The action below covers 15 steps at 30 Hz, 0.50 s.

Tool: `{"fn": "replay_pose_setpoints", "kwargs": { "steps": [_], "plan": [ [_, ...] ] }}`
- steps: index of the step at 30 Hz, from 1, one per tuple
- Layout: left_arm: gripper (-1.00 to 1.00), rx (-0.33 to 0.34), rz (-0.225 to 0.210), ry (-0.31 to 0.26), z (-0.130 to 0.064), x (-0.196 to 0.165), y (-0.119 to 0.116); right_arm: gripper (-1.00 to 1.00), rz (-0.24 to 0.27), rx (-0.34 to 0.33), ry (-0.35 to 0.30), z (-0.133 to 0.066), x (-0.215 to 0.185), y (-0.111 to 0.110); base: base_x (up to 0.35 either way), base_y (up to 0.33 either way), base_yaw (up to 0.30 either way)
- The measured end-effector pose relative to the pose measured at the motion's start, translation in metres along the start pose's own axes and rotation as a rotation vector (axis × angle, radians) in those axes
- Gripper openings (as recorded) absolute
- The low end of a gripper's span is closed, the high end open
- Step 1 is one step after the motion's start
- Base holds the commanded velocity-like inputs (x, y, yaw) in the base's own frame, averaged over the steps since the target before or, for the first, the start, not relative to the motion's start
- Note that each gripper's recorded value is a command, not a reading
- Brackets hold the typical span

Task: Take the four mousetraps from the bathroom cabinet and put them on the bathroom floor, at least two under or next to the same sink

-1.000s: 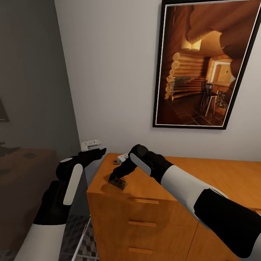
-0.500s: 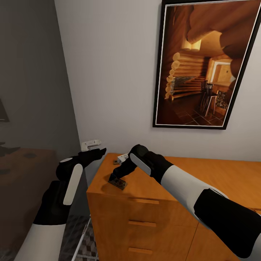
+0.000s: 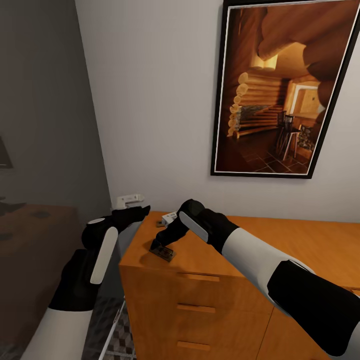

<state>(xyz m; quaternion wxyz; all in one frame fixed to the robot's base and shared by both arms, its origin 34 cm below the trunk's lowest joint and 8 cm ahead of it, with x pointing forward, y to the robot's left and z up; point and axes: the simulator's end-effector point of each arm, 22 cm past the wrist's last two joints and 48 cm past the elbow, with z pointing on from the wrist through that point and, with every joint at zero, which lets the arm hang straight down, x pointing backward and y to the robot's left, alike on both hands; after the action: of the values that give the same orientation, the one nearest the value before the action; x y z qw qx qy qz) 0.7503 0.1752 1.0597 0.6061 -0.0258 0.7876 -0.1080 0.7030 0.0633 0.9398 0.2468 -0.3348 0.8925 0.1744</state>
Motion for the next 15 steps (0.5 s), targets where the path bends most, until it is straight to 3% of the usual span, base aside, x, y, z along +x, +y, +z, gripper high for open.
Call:
{"fn": "replay_pose_setpoints", "kwargs": {
  "steps": [15],
  "plan": [
    [1.00,0.023,0.039,0.039,0.000,0.012,-0.015,1.00,0.000,0.000,-0.001,0.001,0.001,0.000,0.000,0.000,0.000]
  ]
}}
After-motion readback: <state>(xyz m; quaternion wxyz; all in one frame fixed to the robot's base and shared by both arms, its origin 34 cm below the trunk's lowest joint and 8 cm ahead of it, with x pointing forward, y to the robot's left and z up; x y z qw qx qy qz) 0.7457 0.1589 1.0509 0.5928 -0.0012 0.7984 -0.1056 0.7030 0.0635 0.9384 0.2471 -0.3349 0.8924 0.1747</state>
